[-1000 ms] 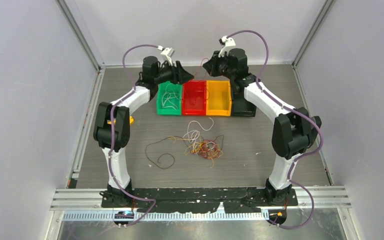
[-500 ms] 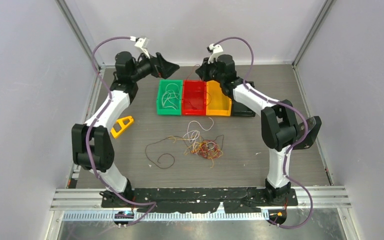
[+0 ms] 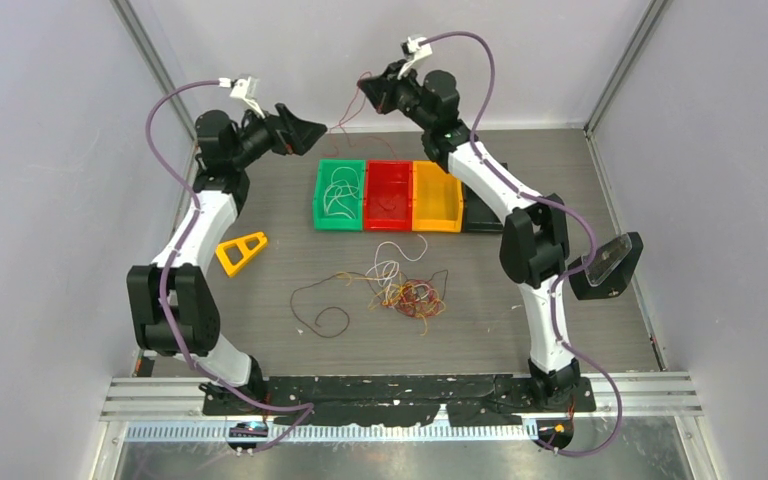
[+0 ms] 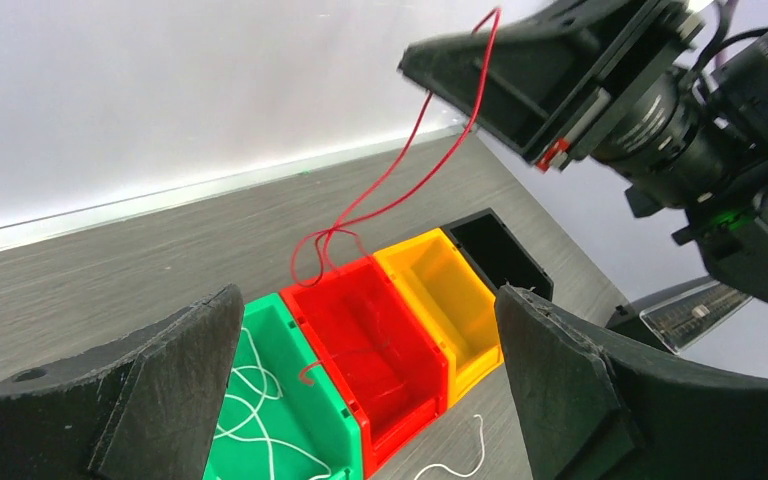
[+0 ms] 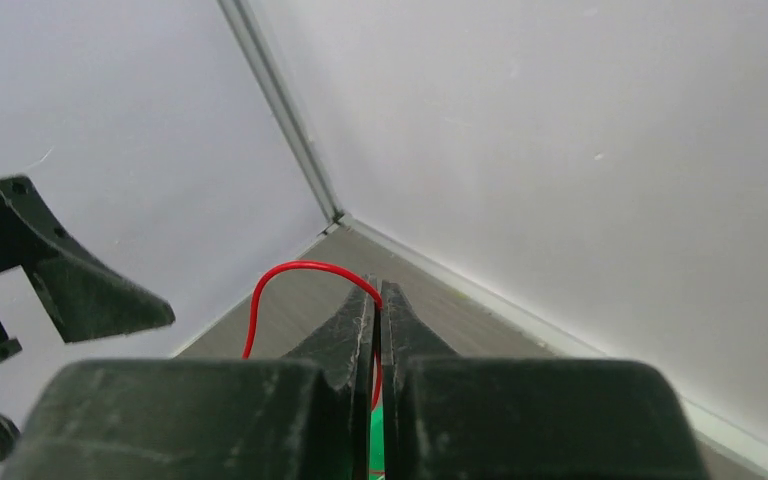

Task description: Untangle the cables

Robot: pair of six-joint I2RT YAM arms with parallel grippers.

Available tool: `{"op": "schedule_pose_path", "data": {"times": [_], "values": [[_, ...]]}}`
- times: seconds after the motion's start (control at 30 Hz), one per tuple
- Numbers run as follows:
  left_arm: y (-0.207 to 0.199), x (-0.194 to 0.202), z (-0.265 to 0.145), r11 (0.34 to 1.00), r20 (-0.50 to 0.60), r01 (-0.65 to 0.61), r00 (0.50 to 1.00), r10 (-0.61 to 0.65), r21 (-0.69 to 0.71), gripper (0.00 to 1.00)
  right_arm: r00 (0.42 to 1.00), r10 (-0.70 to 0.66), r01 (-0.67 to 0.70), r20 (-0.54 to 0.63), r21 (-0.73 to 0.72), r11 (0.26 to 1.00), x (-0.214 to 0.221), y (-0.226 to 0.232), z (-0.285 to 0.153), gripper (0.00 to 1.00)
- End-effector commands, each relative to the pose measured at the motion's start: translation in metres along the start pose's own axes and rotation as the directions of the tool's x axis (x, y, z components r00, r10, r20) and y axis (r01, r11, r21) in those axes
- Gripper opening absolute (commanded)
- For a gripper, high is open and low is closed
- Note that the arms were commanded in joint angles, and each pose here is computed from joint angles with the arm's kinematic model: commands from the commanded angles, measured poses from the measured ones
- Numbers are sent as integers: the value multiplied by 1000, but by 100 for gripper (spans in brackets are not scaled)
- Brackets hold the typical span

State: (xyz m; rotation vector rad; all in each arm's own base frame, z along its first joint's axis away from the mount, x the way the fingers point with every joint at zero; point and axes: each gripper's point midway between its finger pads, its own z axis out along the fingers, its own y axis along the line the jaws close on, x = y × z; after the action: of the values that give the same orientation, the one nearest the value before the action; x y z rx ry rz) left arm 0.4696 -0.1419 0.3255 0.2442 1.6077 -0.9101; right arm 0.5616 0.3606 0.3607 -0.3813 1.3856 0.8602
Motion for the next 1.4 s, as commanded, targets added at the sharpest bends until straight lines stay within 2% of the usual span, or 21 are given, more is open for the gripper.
{"op": "schedule_pose_path", "data": {"times": [0.0,0.07,0.2,0.23,0.27,0.33,0.57,0.73,0.9,1.1,1.37], "values": [[-13,-28,-15,999,72,-48,996,47,23,98,999,45,-44,20,-68,997,-4,23,7,5],[-10,-30,-18,999,76,-45,996,44,19,98,1000,28,-28,-4,-55,998,4,13,-1,5],[-5,-31,-25,999,83,-46,996,45,13,98,991,29,-28,-134,3,1000,56,-27,-39,5],[-5,-29,-25,999,78,-44,996,42,18,98,991,21,-20,-132,7,1000,50,-29,-46,5],[-6,-27,-25,999,75,-40,996,39,20,98,985,35,-30,-169,31,999,66,-43,-59,5],[-6,-23,-26,999,72,-38,997,36,23,98,981,44,-35,-191,52,998,70,-55,-77,5],[-4,-19,-27,999,67,-33,997,32,21,98,982,75,-62,-176,77,995,40,-68,-114,5],[-3,-17,-28,999,59,-34,998,33,19,98,981,85,-84,-174,12,996,23,-43,-133,5],[-4,-16,-31,999,58,-34,998,34,15,98,967,125,-119,-222,40,992,39,-38,-151,6],[-1,-12,-32,1000,53,-25,998,24,8,98,950,161,-138,-269,101,985,64,-49,-161,5],[9,-7,-31,1000,45,4,999,-3,-17,98,921,230,-170,-314,207,963,103,-80,-127,6]]}}
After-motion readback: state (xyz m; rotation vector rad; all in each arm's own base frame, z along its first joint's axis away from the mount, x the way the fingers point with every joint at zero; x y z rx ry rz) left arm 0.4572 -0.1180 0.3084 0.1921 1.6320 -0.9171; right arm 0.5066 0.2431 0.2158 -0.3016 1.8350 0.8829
